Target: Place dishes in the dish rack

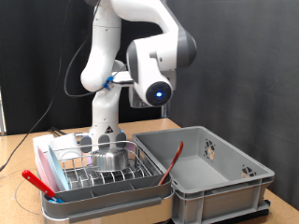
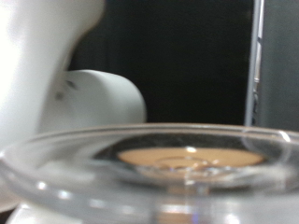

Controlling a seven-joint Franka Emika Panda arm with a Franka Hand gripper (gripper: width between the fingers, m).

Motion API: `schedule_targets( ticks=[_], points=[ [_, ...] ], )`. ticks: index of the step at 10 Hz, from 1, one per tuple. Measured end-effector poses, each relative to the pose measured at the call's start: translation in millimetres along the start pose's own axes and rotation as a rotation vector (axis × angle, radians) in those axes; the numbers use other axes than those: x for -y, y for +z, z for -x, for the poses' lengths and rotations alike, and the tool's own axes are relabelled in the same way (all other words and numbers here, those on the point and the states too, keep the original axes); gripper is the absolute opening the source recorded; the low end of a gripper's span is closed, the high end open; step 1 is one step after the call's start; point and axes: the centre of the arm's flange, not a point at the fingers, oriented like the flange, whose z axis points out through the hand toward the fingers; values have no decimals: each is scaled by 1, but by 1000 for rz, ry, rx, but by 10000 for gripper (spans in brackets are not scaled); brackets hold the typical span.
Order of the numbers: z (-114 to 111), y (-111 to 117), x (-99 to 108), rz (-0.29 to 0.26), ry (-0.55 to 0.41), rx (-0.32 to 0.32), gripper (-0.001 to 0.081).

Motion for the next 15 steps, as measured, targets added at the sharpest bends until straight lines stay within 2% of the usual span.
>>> schedule_targets(
  ticks=[2, 4, 6, 10, 15],
  points=[
    [16, 3, 24, -10, 13, 13, 110],
    [35, 7, 42, 13, 27, -2, 110],
    [53, 9, 48, 49, 25, -16, 110],
    [76, 14, 53, 44, 25, 14, 110],
    [98, 16, 63, 73, 31, 2, 110]
  ],
)
